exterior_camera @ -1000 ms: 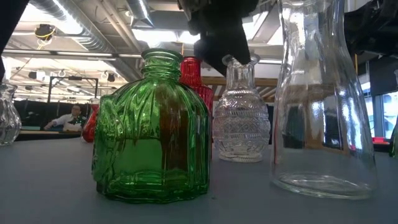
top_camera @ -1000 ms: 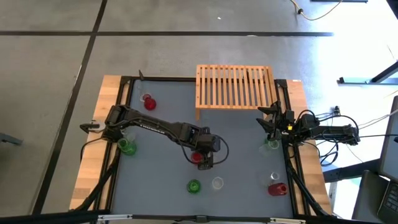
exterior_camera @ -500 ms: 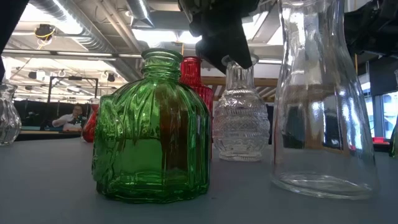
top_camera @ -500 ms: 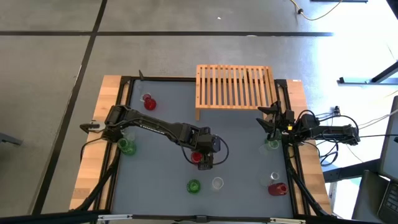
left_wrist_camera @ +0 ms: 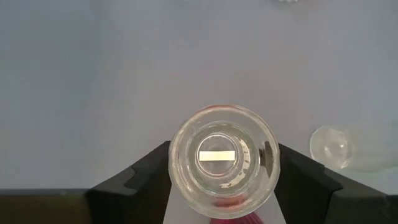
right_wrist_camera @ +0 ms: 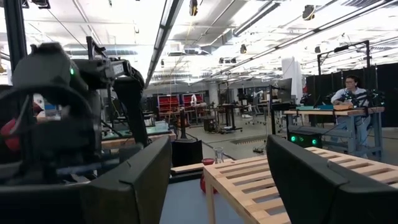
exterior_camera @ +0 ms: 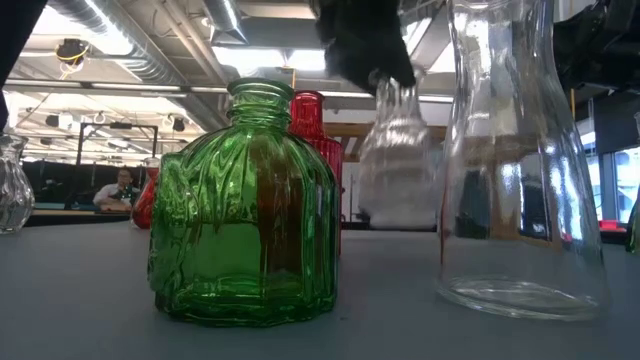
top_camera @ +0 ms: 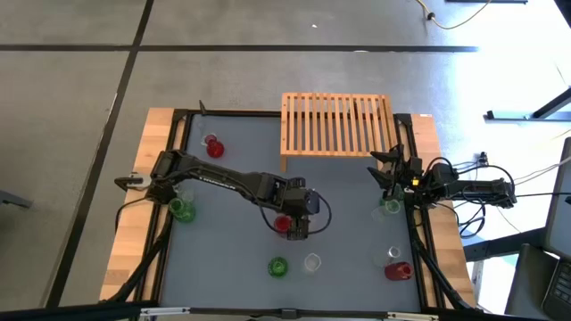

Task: Sort vases onto shelf
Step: Put the center white transparent vase onto the shelf aligned with the other white transparent vase

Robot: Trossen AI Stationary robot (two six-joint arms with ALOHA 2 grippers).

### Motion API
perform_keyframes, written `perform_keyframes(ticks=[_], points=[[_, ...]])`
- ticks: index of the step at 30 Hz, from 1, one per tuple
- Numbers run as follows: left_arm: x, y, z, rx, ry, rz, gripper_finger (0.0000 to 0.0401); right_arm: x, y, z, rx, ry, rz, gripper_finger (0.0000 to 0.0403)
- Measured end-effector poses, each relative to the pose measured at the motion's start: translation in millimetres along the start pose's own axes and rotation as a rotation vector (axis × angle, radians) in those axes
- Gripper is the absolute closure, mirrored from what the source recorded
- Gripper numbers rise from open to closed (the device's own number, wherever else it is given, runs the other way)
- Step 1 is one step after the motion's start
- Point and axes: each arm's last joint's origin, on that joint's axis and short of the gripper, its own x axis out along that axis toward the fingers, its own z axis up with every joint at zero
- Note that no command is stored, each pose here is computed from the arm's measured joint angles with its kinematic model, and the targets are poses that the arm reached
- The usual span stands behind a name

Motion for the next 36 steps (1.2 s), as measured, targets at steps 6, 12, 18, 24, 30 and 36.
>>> perform_keyframes(ticks=[6,12,18,24,30,36], points=[[-36,7,22,0.037,-0.020,0.068,0.0174,0,0,-1,-0.002,0.008,0.000,0.0152],[-74,20,41,0.054,-0.052,0.128,0.0174,0,0,-2,-0.004,0.017,0.000,0.0152],[-112,49,53,0.019,-0.066,0.152,0.0174,0,0,-2,-0.006,0.023,-0.001,0.0152],[-138,85,53,-0.007,-0.075,0.191,0.0172,0,0,0,0.000,0.003,-0.017,0.0152],[-153,131,48,-0.072,-0.073,0.263,0.0170,0,-1,0,0.001,-0.001,-0.016,0.0152],[-154,174,43,-0.122,-0.078,0.237,0.0170,0,-1,-1,-0.001,0.007,-0.016,0.0152]])
